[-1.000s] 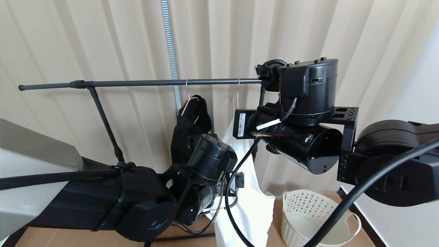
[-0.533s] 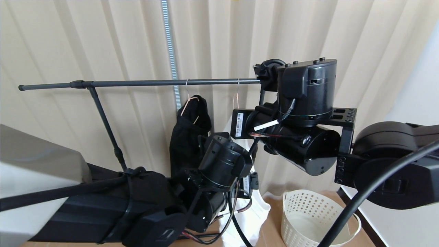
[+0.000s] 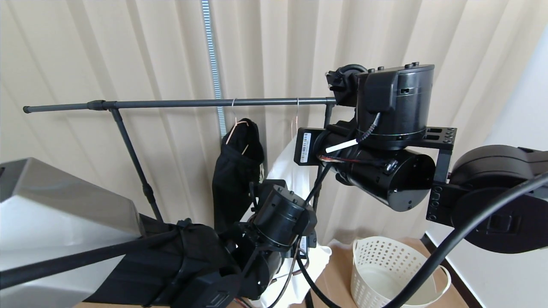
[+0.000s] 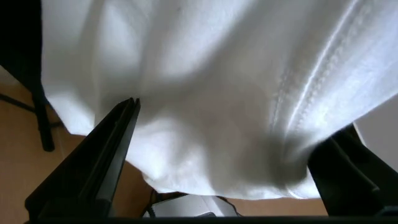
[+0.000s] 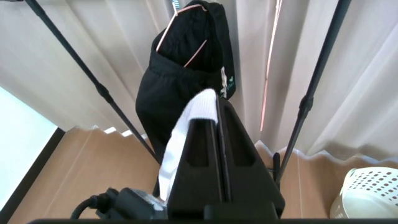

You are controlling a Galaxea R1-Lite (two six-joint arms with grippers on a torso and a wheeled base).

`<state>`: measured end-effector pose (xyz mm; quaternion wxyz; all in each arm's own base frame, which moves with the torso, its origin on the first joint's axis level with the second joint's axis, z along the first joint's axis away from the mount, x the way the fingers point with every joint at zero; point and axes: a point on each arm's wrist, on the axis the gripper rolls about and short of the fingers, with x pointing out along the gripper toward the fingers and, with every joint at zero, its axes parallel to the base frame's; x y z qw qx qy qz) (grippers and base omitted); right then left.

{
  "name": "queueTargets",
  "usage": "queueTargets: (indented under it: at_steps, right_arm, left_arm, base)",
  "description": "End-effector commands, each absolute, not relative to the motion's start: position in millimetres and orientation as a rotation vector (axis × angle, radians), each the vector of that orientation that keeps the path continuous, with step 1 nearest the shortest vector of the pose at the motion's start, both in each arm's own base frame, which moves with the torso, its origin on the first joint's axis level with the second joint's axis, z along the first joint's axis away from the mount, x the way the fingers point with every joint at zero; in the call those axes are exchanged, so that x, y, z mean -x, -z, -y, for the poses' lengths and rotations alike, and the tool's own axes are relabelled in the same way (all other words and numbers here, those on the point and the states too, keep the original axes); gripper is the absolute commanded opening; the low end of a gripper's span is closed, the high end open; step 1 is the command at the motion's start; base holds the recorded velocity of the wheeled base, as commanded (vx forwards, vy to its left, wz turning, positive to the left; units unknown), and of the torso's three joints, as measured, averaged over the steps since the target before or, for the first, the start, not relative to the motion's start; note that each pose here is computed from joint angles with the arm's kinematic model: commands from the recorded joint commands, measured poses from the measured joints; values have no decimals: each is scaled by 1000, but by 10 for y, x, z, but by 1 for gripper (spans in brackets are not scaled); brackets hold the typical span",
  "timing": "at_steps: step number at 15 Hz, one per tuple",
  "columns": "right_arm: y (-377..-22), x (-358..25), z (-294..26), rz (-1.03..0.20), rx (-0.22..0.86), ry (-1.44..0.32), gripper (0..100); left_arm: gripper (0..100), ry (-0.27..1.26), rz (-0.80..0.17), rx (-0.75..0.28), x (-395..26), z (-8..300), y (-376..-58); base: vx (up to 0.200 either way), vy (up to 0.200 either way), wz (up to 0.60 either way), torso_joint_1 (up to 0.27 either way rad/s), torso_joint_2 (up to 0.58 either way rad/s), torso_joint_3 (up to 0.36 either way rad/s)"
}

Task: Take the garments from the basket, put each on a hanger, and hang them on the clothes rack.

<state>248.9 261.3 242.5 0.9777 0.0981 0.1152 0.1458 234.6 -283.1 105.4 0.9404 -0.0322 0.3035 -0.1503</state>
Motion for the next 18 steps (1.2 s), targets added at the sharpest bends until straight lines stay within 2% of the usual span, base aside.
queueTargets:
  at_steps: [1,9,18]
  right_arm:
    - [-2449,-2502,-2588,-226,-204,-288,0]
    - [-2506,-2590,-2512,-207,-229,-255,0]
    - [-2503,-2598,-2496,-207,-228,-249,0]
  left_arm:
    - [100,306,-630,55,-2288,2778,-1041]
    - [100,348,-665,5,-2092,2844,-928]
    - [100,303,-546,109,-2396,2693,-1189]
  base:
    - [0,0,0,0,0,0]
    - [0,0,0,0,0,0]
    - [0,0,0,0,0,0]
